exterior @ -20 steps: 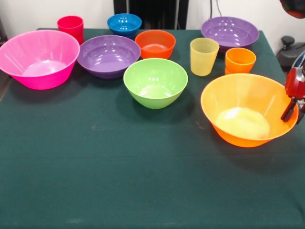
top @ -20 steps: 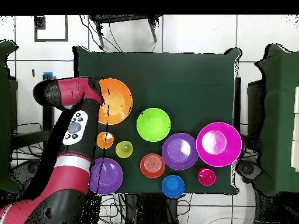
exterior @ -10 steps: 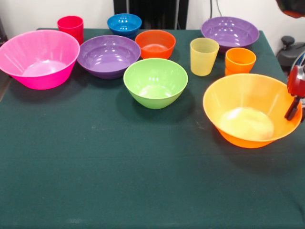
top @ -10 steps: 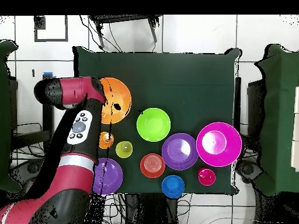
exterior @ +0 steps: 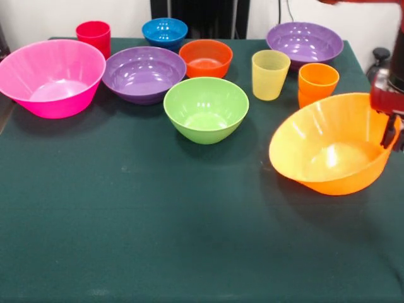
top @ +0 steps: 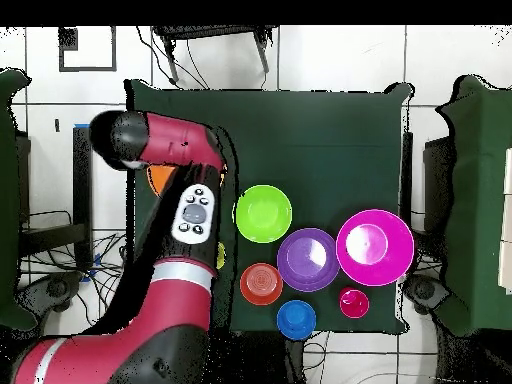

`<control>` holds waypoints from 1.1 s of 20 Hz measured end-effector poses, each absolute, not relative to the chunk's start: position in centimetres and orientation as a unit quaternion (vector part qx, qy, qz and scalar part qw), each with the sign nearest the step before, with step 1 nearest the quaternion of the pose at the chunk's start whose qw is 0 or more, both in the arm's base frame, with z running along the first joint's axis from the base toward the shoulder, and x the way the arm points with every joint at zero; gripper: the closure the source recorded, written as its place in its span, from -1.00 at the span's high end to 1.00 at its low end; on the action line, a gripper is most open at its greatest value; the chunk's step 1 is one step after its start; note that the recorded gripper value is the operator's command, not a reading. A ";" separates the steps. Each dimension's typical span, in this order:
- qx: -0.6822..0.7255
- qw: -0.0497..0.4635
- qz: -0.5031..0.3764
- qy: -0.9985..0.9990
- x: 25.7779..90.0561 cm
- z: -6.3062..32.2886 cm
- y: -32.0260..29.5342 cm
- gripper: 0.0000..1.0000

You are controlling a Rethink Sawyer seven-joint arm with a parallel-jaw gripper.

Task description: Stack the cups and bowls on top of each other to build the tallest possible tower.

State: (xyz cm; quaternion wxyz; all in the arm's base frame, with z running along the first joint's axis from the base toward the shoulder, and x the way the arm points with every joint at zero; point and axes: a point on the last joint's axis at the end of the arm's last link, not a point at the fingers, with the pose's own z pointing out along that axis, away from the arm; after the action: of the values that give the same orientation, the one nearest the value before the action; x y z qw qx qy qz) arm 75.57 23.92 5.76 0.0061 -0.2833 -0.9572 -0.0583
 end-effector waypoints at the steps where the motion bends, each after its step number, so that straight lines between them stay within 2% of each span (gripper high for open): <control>1: -0.302 0.015 -0.074 -0.950 76.1 6.7 22.6 -1.00; 7: -0.371 0.065 -0.149 -0.914 78.1 9.2 16.9 -1.00; 10: -0.395 0.117 -0.181 -0.893 78.5 9.5 13.1 -1.00; 13: -0.395 0.219 -0.198 -0.870 77.2 9.0 9.0 -1.00; 15: -0.384 0.285 -0.205 -0.854 76.1 8.5 7.7 -1.00; 17: -0.376 0.330 -0.212 -0.840 75.3 8.0 7.1 -1.00; 18: -0.367 0.370 -0.219 -0.825 74.5 7.3 6.9 -1.00; 22: -0.347 0.455 -0.238 -0.785 72.3 4.3 7.6 -1.00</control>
State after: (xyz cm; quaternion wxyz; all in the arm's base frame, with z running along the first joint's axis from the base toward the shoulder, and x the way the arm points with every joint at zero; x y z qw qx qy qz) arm 72.30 7.60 4.35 0.4551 -0.3471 -0.7847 -0.2380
